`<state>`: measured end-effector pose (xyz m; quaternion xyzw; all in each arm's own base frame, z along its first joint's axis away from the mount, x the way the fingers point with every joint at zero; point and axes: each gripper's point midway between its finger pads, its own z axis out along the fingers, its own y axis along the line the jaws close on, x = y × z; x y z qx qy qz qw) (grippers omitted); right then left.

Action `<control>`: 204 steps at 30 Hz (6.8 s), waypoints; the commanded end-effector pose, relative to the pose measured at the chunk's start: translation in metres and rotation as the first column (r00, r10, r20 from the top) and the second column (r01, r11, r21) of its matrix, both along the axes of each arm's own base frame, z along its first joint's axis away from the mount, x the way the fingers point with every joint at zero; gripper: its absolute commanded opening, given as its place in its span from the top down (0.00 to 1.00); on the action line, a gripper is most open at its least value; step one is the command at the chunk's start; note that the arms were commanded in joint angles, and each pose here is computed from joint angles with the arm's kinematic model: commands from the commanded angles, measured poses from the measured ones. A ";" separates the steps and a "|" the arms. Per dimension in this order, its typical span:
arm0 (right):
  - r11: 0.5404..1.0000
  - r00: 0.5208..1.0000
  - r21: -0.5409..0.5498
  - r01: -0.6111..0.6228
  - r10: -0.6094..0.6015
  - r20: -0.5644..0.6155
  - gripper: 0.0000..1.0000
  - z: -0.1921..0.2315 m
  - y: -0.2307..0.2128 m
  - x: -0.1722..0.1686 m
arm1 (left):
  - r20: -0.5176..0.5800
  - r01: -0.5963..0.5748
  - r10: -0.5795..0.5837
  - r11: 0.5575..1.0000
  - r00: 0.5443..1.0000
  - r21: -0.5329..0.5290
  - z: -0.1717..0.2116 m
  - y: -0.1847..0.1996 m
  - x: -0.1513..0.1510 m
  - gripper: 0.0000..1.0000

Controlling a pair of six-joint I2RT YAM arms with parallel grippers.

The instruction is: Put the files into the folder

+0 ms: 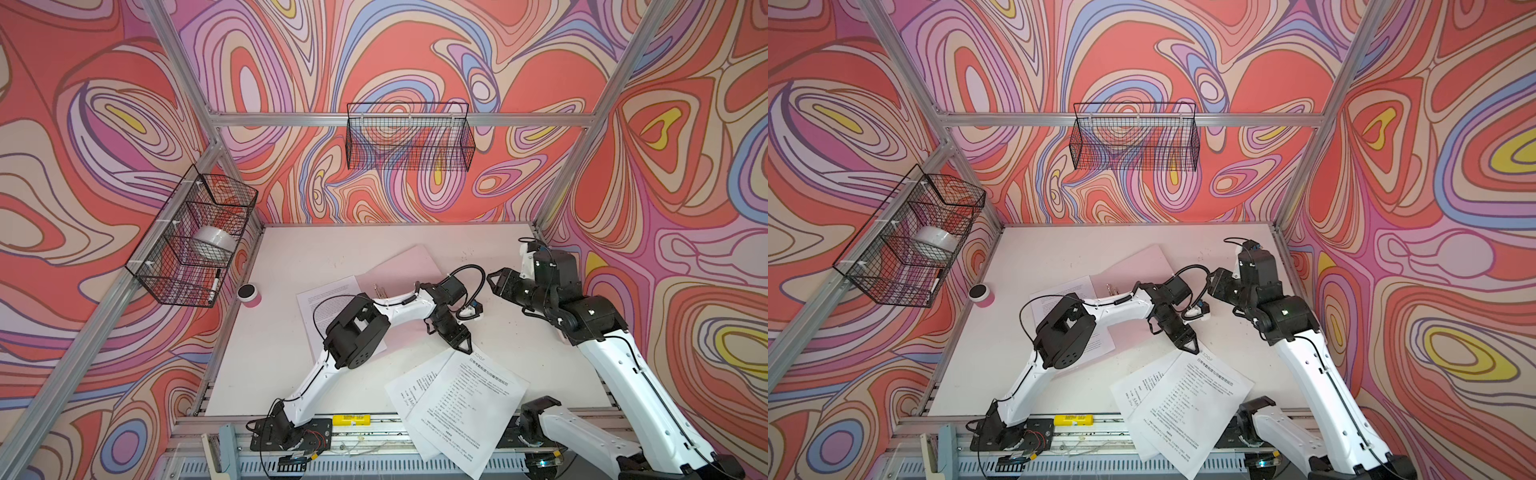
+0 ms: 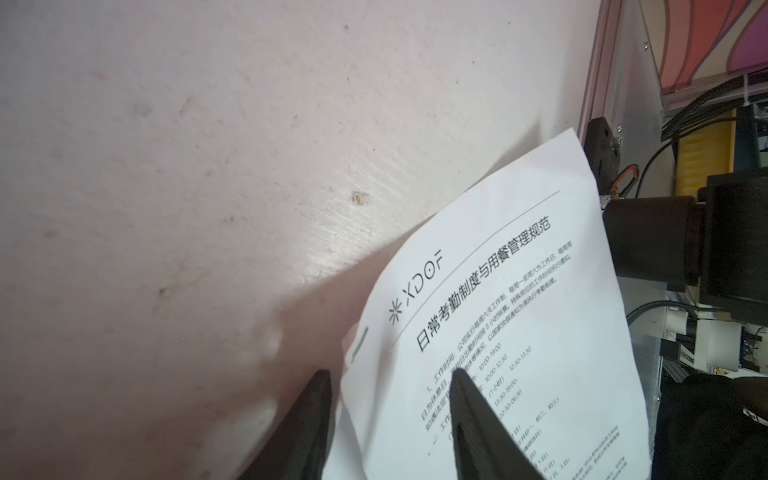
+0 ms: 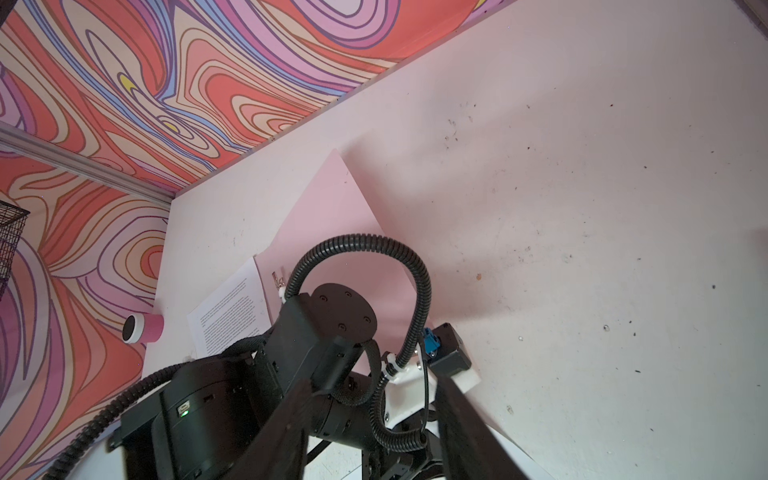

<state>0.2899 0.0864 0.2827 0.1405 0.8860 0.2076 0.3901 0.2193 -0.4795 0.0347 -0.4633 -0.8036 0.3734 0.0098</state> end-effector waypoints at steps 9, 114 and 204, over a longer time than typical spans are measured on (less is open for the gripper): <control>1.000 1.000 -0.014 -0.001 0.001 0.004 0.50 -0.005 -0.002 0.002 | -0.058 -0.001 0.003 1.000 0.998 0.020 -0.009 0.001 -0.012 0.59; 0.971 0.847 0.009 -0.239 0.213 -0.488 0.31 -0.236 0.135 -0.051 | -0.298 -0.780 0.722 0.563 0.625 -0.274 0.022 0.181 0.202 0.12; 0.927 0.953 0.225 -0.300 0.281 0.112 0.14 -0.090 0.080 -0.005 | -0.199 -0.598 0.617 0.550 0.761 -0.583 0.308 0.143 0.146 1.00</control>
